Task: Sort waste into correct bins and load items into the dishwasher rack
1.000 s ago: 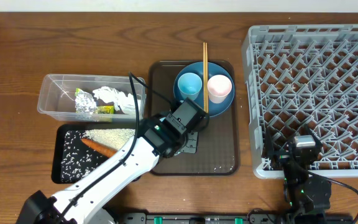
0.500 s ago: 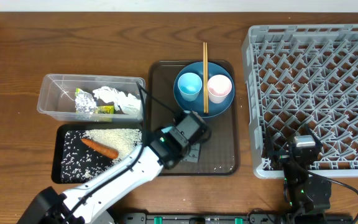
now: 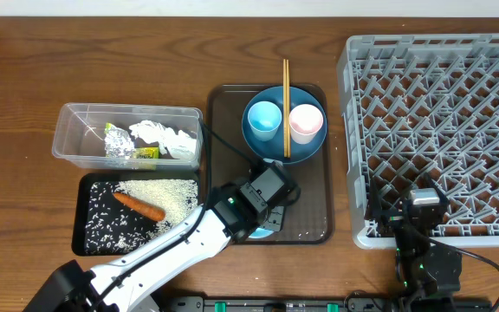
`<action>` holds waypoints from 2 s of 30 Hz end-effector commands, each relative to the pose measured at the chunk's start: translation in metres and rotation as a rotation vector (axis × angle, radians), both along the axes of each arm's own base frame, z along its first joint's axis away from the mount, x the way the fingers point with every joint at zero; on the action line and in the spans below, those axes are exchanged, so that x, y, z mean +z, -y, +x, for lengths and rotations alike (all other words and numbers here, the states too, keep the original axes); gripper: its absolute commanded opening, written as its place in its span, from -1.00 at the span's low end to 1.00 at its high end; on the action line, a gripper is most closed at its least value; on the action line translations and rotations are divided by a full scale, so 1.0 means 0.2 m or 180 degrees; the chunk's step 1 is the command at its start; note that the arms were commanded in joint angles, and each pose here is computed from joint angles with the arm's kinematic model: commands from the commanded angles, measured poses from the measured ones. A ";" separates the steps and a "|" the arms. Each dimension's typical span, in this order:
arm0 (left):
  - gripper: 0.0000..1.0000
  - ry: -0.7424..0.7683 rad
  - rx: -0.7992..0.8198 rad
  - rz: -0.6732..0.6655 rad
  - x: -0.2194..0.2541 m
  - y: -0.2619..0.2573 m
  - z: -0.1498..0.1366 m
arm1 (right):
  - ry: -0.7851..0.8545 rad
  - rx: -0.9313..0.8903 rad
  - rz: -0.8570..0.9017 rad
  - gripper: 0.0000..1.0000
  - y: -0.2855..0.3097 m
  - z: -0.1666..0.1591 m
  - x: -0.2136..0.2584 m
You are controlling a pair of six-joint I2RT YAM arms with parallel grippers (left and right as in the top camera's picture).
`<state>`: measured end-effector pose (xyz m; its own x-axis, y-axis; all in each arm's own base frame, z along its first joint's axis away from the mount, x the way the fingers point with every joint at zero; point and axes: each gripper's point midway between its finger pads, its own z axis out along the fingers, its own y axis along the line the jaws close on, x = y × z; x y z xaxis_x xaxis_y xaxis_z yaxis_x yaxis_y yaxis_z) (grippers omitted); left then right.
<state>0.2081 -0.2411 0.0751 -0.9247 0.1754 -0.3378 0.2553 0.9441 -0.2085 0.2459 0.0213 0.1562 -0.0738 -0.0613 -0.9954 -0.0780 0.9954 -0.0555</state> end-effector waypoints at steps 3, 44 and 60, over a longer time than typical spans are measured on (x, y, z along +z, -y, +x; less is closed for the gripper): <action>0.21 0.0391 0.0130 -0.0287 0.29 0.01 0.11 | -0.0010 -0.0040 -0.0019 0.99 0.01 0.00 -0.01; 0.92 0.1461 0.1440 0.0010 0.87 -0.76 0.20 | -0.0010 -0.0039 -0.0019 0.99 0.01 0.00 -0.01; 0.96 0.1433 0.1434 0.0040 0.85 -0.76 0.21 | -0.0010 -0.0040 -0.0019 0.99 0.01 0.00 -0.01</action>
